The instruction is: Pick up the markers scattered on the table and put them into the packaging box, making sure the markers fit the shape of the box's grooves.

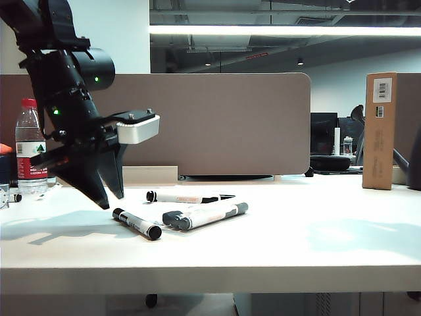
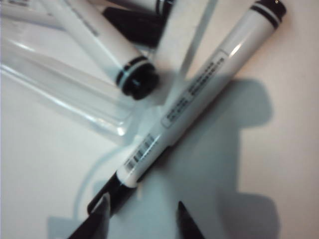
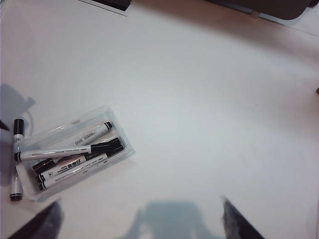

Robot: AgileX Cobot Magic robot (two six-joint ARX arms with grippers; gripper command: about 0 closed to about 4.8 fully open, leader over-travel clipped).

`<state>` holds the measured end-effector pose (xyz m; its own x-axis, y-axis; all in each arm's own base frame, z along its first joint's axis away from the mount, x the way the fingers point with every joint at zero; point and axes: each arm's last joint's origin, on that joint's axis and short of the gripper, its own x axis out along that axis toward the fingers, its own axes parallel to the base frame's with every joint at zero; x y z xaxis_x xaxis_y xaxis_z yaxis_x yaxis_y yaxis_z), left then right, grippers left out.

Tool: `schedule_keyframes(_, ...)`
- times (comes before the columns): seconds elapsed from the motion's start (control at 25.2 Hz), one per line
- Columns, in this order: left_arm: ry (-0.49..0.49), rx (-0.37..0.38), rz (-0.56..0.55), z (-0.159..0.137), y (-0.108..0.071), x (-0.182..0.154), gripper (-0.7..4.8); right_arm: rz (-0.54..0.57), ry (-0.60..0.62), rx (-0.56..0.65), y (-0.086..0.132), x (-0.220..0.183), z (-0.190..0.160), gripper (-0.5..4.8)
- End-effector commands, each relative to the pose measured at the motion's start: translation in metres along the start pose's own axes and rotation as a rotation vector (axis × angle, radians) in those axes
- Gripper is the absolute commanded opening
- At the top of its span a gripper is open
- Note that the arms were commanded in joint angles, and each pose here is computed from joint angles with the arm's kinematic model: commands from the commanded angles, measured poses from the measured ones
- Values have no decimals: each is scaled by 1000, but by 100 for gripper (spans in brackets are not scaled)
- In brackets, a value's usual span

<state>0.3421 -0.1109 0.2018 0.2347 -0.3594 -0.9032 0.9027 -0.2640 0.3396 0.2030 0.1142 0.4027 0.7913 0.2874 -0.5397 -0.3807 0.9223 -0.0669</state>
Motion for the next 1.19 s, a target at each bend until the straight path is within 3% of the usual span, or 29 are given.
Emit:
schedule_keyframes(0.04,-13,22,10,0,2,2,172,4,-21,1,0,-3,2,414)
schedule_keyframes(0.28,-17,41,70,0,9,5,172,4,-20,-10,0,-3,2,414)
schedule_keyframes(1.03,-8,53,-23,-1,4,37,145,27,-51,-14,0,-3,5,414)
schedule_keyframes(1.19,2,54,-24,0,5,37,61,26,-52,-14,0,-4,5,414)
